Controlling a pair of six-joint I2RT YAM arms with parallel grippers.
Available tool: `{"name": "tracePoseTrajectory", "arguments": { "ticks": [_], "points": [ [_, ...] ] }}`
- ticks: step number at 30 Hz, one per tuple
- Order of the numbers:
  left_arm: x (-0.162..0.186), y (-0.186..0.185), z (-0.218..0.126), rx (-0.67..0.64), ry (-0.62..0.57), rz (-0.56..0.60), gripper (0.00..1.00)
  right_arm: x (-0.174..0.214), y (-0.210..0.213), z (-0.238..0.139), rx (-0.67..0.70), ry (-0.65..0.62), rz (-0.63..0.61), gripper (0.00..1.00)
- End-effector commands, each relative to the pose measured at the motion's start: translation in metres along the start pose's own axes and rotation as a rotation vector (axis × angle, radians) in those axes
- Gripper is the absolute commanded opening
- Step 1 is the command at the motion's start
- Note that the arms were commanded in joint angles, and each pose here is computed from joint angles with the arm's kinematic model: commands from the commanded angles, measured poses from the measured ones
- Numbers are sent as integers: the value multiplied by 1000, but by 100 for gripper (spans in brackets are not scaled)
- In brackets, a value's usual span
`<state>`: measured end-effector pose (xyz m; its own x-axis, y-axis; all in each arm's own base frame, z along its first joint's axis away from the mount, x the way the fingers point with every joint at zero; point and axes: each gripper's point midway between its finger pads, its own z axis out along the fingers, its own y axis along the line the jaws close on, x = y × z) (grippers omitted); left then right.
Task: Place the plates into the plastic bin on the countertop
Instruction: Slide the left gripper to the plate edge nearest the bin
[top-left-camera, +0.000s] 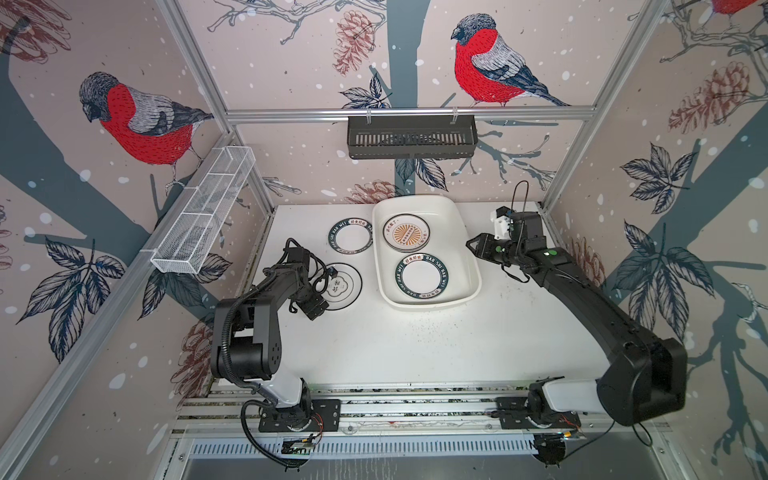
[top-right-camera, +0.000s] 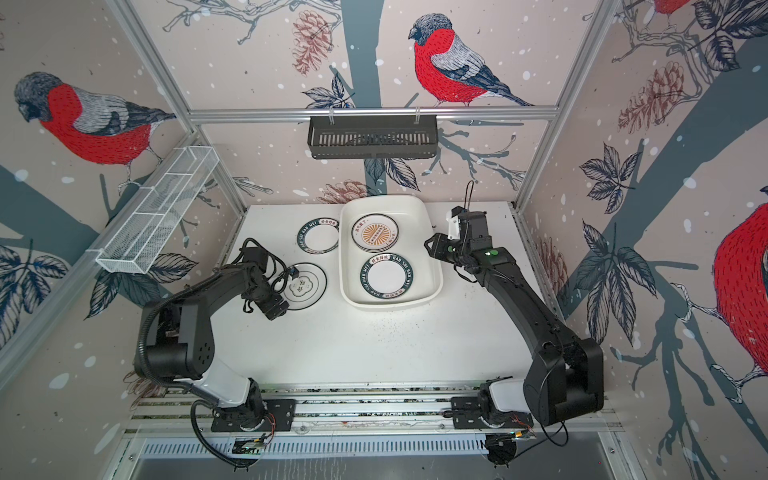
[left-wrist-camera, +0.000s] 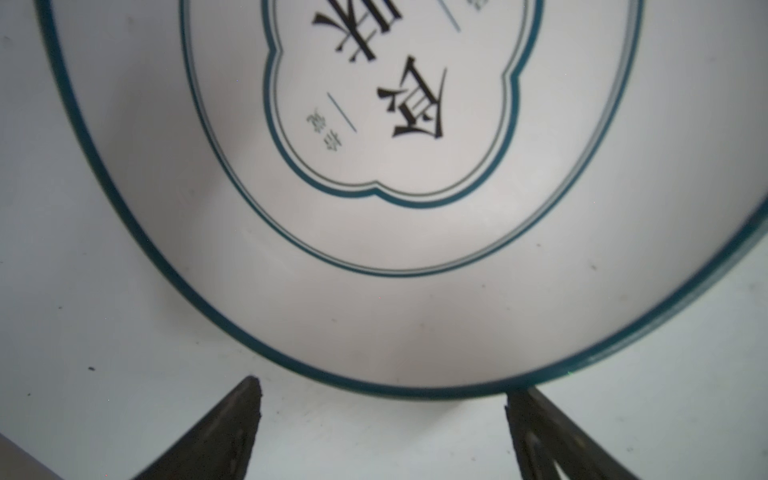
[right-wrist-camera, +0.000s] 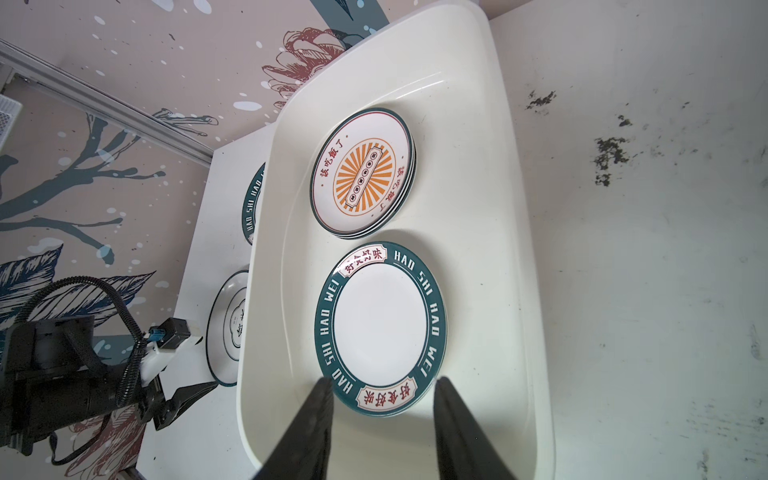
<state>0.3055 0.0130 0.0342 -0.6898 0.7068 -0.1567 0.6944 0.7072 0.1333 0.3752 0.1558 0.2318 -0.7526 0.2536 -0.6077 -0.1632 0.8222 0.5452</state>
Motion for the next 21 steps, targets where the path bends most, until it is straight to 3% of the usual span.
{"name": "tracePoseTrajectory", "arguments": {
  "ticks": [1, 12, 15, 21],
  "points": [
    [2, -14, -16, 72, -10, -14, 93, -6, 4, -3, -14, -28, -1, 42],
    [-58, -5, -78, 285, -245, -257, 97, -7, 9, -2, -51, -39, 15, 42],
    [-78, 1, -81, 359, -299, -324, 97, -8, 11, -4, -56, -46, 11, 42],
    [-101, 32, -67, 330, -338, -417, 97, -13, 14, -7, -70, -64, 11, 42]
  ]
}}
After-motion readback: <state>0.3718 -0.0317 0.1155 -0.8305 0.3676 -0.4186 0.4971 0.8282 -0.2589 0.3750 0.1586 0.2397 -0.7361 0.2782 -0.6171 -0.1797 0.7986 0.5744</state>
